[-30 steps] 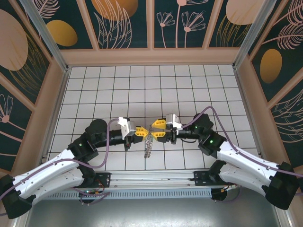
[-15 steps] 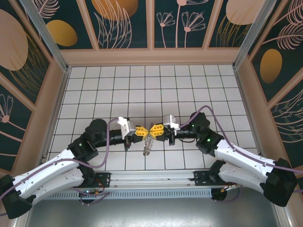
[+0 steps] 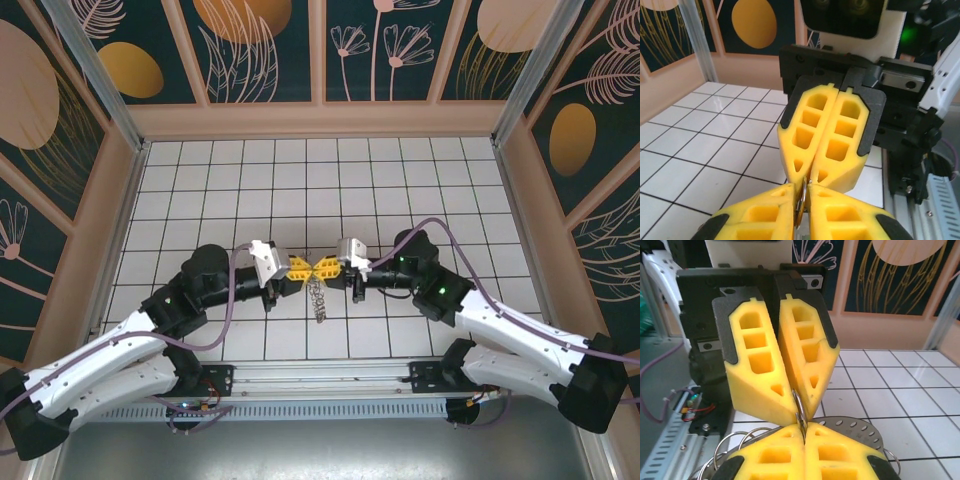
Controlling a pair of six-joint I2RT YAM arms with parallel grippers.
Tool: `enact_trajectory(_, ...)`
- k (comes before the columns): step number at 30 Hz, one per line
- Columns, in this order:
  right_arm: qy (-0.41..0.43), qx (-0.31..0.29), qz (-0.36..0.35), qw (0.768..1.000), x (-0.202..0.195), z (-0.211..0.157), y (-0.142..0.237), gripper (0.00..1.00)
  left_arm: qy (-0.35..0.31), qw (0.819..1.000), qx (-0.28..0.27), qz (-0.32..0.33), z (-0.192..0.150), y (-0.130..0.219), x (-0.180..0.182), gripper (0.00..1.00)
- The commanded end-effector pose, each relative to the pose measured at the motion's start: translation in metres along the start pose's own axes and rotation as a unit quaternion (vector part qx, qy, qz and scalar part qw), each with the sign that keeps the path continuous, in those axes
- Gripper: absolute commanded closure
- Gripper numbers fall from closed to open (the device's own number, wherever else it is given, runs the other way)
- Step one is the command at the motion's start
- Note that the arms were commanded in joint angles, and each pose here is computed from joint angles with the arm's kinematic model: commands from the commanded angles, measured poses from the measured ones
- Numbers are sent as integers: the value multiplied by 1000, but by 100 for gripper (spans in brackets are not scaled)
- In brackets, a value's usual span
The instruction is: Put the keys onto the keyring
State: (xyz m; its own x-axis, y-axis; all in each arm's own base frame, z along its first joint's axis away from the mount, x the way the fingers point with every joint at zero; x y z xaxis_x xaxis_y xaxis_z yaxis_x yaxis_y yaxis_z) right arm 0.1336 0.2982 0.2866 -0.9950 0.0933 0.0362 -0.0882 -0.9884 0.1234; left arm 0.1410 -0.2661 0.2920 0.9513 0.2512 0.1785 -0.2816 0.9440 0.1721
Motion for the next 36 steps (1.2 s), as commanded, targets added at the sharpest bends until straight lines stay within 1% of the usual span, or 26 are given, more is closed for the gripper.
enact_trajectory(1,41,28,-49,998,-10,11,-5,100,-17,999,34,0,0,-2,3,85)
enact_trajectory(4,51,49,-58,996,-8,11,-10,100,-18,998,52,9,-3,-4,7,88)
enact_trajectory(8,59,58,-60,995,-3,14,-12,100,-18,998,65,11,-8,-7,9,100)
enact_trajectory(11,65,60,-61,994,0,15,-11,100,-14,998,59,6,-8,-8,7,100)
enact_trajectory(13,65,54,-59,995,3,17,-9,100,-12,999,42,6,-5,-7,6,100)
enact_trajectory(18,49,34,-41,997,12,17,-3,100,-7,999,-52,-7,21,5,-4,100)
enact_trajectory(19,46,30,-35,998,14,16,-2,99,-7,997,-71,-11,26,9,-7,100)
enact_trajectory(22,33,24,-25,999,17,12,-4,91,-10,993,-114,-20,36,15,-12,100)
enact_trajectory(25,26,26,-22,999,18,9,-5,87,-13,991,-133,-25,40,18,-14,100)
enact_trajectory(30,23,21,-24,999,17,10,-5,87,-15,987,-154,-33,44,20,-18,100)
enact_trajectory(36,21,14,-19,1000,19,13,-5,87,-17,979,-200,-47,53,28,-24,100)
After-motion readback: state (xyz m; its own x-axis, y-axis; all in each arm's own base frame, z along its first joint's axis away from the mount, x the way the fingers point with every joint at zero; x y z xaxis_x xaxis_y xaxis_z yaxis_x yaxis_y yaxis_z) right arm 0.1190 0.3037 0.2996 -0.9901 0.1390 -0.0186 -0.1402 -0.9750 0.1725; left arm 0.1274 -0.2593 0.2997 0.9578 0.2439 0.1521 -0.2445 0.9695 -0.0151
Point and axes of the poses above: each hand's point on the last joint's axis, 136 mm out from that joint toward the fingers, its own y axis back along the fingers, its own x axis along the line the jaws close on, z = x × y, the point moved 2 cm from there along y, back along the fingers, and after that the axes turned 10 degrees about -y, right-handed, at the moved point
